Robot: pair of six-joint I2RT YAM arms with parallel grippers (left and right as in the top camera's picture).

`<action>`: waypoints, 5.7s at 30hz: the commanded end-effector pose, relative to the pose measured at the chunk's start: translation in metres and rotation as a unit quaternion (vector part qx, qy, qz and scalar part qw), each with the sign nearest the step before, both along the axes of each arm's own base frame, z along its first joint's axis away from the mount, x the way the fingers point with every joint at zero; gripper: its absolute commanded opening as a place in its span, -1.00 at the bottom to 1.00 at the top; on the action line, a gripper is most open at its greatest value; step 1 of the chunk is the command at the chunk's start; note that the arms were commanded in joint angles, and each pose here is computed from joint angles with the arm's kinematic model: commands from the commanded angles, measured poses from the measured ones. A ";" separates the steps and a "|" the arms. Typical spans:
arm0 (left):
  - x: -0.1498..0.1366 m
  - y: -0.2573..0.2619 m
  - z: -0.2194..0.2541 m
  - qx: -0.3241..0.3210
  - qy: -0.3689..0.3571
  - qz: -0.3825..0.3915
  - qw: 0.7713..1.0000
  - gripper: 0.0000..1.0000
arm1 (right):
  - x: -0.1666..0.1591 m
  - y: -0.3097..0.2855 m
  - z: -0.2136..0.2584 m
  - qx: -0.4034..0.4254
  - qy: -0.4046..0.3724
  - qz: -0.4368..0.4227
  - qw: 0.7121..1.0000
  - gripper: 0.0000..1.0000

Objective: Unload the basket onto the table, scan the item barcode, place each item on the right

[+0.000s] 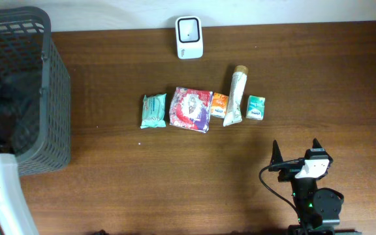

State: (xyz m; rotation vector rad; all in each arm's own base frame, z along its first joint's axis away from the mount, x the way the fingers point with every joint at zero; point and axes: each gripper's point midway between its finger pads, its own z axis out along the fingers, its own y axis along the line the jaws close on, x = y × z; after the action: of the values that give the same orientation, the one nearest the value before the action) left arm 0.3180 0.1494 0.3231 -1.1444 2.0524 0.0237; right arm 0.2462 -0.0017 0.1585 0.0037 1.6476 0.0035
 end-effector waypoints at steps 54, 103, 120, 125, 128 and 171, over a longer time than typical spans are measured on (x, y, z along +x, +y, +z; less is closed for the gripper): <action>-0.007 -0.073 -0.051 0.092 0.221 -0.223 0.945 -1.00 | 0.000 0.000 -0.003 0.000 0.001 -0.002 1.000 0.97; 0.073 -0.234 -0.056 0.013 0.098 -0.464 0.880 0.99 | 0.000 0.000 -0.003 0.000 0.001 -0.002 1.000 0.97; 0.082 -0.205 -0.099 0.087 0.197 -0.420 0.882 0.99 | 0.000 0.000 -0.003 0.000 0.001 -0.002 1.000 0.97; 0.081 -0.205 -0.099 0.087 0.197 -0.420 0.882 0.98 | 0.000 0.000 -0.003 0.000 0.001 -0.002 1.000 0.97; 0.082 -0.205 -0.099 0.087 0.197 -0.420 0.882 0.99 | 0.000 0.000 -0.003 0.000 0.001 -0.002 1.000 0.97; 0.082 -0.205 -0.099 0.087 0.197 -0.420 0.882 0.99 | 0.167 0.048 -0.072 0.200 0.612 0.113 0.756 0.25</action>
State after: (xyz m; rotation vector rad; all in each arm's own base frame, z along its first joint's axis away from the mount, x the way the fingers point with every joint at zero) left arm 0.3994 -0.0565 0.2208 -0.0872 2.6971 -0.0033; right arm 0.4106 0.0322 0.0791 0.2193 2.9469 0.6630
